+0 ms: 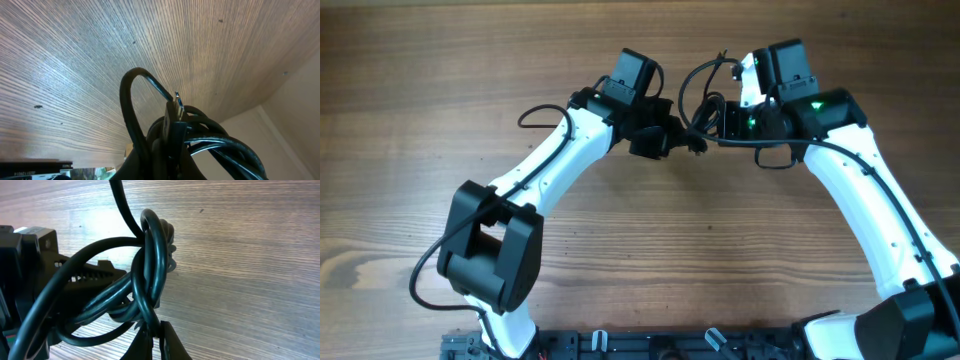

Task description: Untangle cables

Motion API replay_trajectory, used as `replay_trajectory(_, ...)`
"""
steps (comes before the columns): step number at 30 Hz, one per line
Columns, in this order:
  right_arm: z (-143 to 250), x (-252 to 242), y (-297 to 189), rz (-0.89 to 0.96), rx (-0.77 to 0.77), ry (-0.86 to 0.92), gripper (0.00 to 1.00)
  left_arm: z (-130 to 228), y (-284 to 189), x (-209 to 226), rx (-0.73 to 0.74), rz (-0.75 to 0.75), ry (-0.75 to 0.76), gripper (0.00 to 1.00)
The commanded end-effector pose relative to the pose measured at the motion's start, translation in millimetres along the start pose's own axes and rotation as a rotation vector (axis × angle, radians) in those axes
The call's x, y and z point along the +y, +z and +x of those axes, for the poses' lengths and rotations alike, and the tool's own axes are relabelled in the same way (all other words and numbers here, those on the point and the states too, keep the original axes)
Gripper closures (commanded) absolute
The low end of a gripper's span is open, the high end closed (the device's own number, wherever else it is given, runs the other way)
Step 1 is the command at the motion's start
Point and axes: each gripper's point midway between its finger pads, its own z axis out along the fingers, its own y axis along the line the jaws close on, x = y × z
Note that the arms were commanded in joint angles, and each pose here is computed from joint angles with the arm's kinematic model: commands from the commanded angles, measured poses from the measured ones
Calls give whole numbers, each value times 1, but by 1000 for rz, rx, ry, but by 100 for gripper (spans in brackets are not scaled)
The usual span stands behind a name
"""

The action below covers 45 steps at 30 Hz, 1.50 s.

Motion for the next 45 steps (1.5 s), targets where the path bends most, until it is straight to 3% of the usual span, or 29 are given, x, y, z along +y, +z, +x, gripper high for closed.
replay_trajectory(1,-34,-31,-25,172,-121,52,96,-18,-12,-7,-70,26,-20,96)
replay_trajectory(7,-62,-16,-62,145,-207,60,96,-24,-13,-5,-106,19,50,96)
replay_trajectory(16,-89,-18,-125,108,-302,143,96,-45,-17,20,-222,-72,4,92)
replay_trajectory(18,-90,-17,-127,79,-301,150,96,-49,-18,25,-239,-92,6,82)
replay_trajectory(20,-89,-10,-126,24,-283,122,96,-50,-18,25,-245,-100,65,65)
replay_trajectory(27,-77,12,-99,-117,-153,63,94,-40,-15,16,-184,-79,205,56)
replay_trajectory(33,-62,6,-63,-125,-14,53,78,-31,-14,1,-141,-18,252,35)
replay_trajectory(37,-59,1,-48,-117,31,40,66,-34,-15,-1,-154,-25,427,28)
replay_trajectory(39,-60,-2,-42,-107,37,45,59,-37,-15,-5,-171,-24,581,31)
replay_trajectory(41,-64,-7,-38,-96,32,51,53,-41,-15,-6,-201,-38,667,41)
replay_trajectory(45,-71,-23,-40,-77,10,83,50,-43,-13,-2,-228,-74,802,46)
